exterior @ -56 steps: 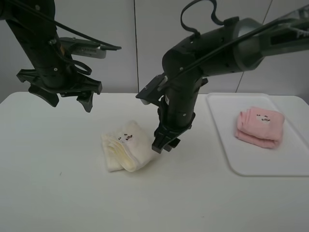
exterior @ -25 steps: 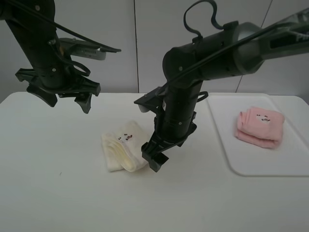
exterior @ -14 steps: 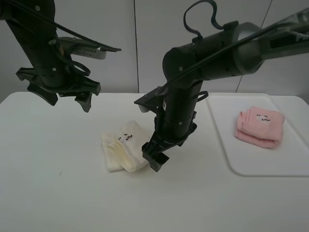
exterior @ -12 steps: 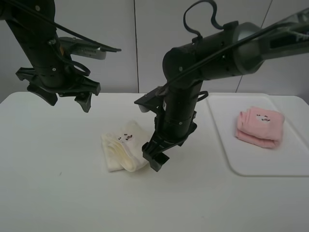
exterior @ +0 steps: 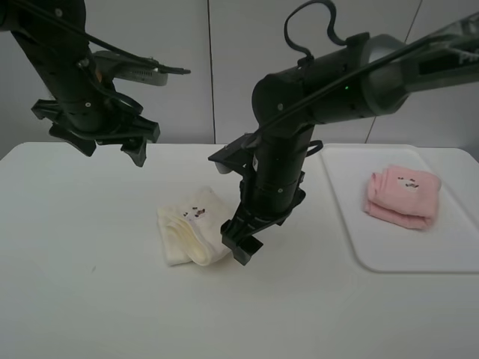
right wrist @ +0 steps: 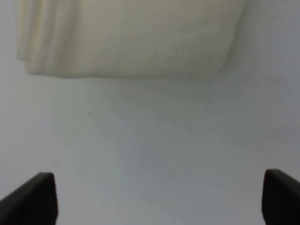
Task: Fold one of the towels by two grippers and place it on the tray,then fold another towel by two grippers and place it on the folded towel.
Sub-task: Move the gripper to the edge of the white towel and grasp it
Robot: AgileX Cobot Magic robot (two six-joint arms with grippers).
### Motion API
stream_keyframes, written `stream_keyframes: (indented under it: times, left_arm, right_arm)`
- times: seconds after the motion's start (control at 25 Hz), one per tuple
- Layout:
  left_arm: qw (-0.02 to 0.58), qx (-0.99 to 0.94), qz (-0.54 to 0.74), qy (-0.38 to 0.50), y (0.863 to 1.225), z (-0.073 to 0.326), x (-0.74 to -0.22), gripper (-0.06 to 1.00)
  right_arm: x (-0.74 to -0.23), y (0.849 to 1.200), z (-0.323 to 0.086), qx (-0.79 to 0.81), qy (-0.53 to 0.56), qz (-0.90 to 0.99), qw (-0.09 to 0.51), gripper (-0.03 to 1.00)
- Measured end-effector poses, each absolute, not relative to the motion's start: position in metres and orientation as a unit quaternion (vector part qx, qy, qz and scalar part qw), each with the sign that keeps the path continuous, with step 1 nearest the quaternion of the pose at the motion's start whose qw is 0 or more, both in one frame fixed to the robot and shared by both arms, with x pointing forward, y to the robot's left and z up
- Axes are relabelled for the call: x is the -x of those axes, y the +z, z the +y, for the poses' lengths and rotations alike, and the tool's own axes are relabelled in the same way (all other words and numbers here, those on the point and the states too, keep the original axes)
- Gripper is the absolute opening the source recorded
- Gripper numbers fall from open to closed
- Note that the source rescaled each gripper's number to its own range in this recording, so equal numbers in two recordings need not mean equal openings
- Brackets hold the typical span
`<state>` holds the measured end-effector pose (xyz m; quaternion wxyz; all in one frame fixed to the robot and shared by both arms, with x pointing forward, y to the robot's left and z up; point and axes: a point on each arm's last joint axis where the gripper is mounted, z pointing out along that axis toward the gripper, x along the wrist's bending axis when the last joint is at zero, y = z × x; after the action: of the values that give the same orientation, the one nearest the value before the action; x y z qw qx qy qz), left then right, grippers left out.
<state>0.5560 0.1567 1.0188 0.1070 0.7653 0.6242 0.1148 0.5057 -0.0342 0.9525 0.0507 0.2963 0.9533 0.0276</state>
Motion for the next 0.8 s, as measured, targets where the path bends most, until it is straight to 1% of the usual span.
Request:
stream_keyframes:
  times: [0.12,0.2,0.32,0.4,0.48,0.56,0.64,0.72,0.8]
  left_arm:
    - [0.084,-0.761,0.634,0.109,1.032,0.163,-0.546,0.93]
    - [0.083,-0.753,0.641,0.123,1.054,0.172,-0.533,0.93]
    - [0.126,-0.742,0.639,0.158,1.105,0.187,-0.499,0.93]
    - [0.175,-0.738,0.628,0.175,1.14,0.195,-0.464,0.93]
    - [0.219,-0.738,0.611,0.185,1.16,0.204,-0.43,0.93]
    - [0.259,-0.735,0.597,0.189,1.17,0.217,-0.394,0.93]
    - [0.282,-0.733,0.589,0.19,1.167,0.234,-0.364,0.93]
    - [0.307,-0.726,0.583,0.195,1.159,0.254,-0.334,0.93]
    - [0.323,-0.721,0.58,0.2,1.143,0.272,-0.31,0.93]
  right_arm:
    - [-0.506,0.953,-0.034,-0.296,0.027,0.953,0.051,0.92]
    - [-0.506,0.953,-0.035,-0.294,0.026,0.954,0.054,0.92]
    - [-0.506,0.953,-0.035,-0.293,0.025,0.954,0.056,0.92]
    - [-0.507,0.953,-0.035,-0.291,0.024,0.955,0.058,0.92]
    - [-0.507,0.953,-0.036,-0.291,0.021,0.955,0.058,0.92]
    - [-0.506,0.953,-0.036,-0.291,0.016,0.955,0.057,0.92]
    - [-0.506,0.952,-0.037,-0.291,0.013,0.955,0.055,0.92]
    - [-0.506,0.952,-0.037,-0.291,0.012,0.955,0.055,0.92]
    - [-0.506,0.952,-0.037,-0.291,0.012,0.955,0.055,0.92]
